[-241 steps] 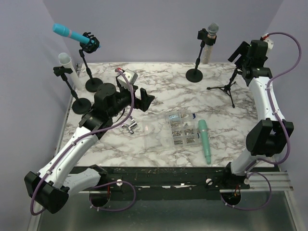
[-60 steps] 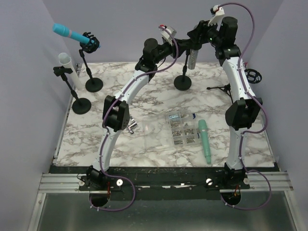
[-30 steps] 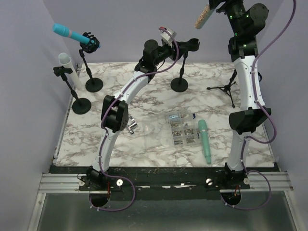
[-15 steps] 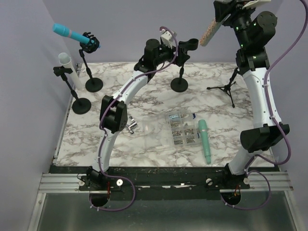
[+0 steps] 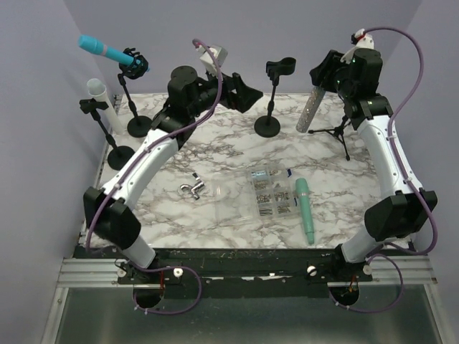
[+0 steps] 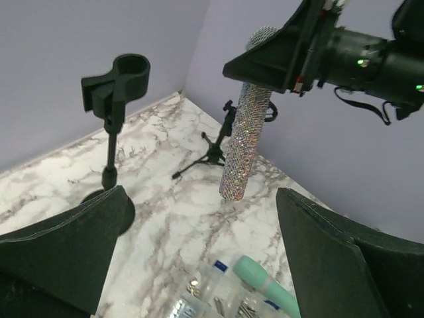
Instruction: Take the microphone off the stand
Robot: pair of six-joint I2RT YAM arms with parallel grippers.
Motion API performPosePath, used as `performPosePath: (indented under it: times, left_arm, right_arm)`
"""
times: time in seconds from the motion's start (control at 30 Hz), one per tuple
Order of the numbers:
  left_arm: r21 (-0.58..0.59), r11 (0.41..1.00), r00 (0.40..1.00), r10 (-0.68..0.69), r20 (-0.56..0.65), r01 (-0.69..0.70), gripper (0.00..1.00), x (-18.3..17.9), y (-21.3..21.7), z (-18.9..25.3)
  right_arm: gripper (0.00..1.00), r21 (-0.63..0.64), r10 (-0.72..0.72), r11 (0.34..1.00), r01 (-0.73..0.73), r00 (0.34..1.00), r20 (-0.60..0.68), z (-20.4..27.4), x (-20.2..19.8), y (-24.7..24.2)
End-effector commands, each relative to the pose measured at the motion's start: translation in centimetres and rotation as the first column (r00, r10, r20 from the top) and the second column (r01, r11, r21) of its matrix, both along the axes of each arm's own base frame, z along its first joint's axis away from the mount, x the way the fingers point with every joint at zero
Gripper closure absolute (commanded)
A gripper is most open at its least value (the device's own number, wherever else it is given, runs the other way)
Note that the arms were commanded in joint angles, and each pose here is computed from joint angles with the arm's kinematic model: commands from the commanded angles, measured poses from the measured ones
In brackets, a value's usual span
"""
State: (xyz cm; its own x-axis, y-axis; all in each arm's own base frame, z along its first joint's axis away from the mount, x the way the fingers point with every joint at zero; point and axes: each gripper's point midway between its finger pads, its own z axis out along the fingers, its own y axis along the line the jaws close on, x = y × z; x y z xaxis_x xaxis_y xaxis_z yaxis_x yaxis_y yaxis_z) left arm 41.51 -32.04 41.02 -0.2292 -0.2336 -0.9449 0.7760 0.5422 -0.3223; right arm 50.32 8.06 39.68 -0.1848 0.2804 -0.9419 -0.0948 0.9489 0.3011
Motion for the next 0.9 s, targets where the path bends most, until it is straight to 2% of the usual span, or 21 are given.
performPosePath:
  times: [0.0,0.1,0.23,0.43,0.6,0.7,0.87]
  left_arm:
    - [-0.012,1.000,0.985,-0.008,-0.172,0.006,0.02,-3.8,1.7,-2.9]
    - [0.013,1.000,0.976,-0.007,-0.219,0.010,0.01,-6.0,2.8,-4.0]
    - [0.033,0.999,0.979,0.003,-0.202,0.003,0.01,-8.7,4.4,-4.0]
    - [0.034,0.999,0.987,0.006,-0.161,-0.001,0.02,-13.0,6.7,-3.7]
    - [0.054,0.998,0.993,0.036,-0.114,-0.030,0.02,-14.8,8.2,-4.9]
    - [0.059,0.997,0.993,0.055,-0.103,-0.049,0.02,-15.0,8.5,-5.3]
    - [0.050,0.998,0.996,0.037,-0.087,-0.033,0.01,-15.7,8.6,-4.8]
  right_arm:
    - [0.99,-0.034,-0.001,0.999,-0.003,0.993,-0.120,-2.7,-3.7,-0.6]
    - [0.99,-0.111,-0.028,0.994,0.001,0.970,-0.242,-6.4,-5.6,-1.4]
    - [0.99,-0.202,-0.107,0.979,0.026,0.912,-0.397,-11.8,-8.8,-3.0]
    - [0.99,-0.316,-0.251,0.943,0.100,0.838,-0.484,-16.3,-13.3,-5.4]
    - [0.99,-0.358,-0.286,0.932,0.056,0.719,-0.634,-21.8,-16.3,-5.2]
    - [0.99,-0.473,-0.395,0.878,0.071,0.665,-0.634,-22.8,-17.9,-6.5]
    - [0.99,-0.518,-0.443,0.853,0.061,0.610,-0.657,-24.7,-19.4,-7.3]
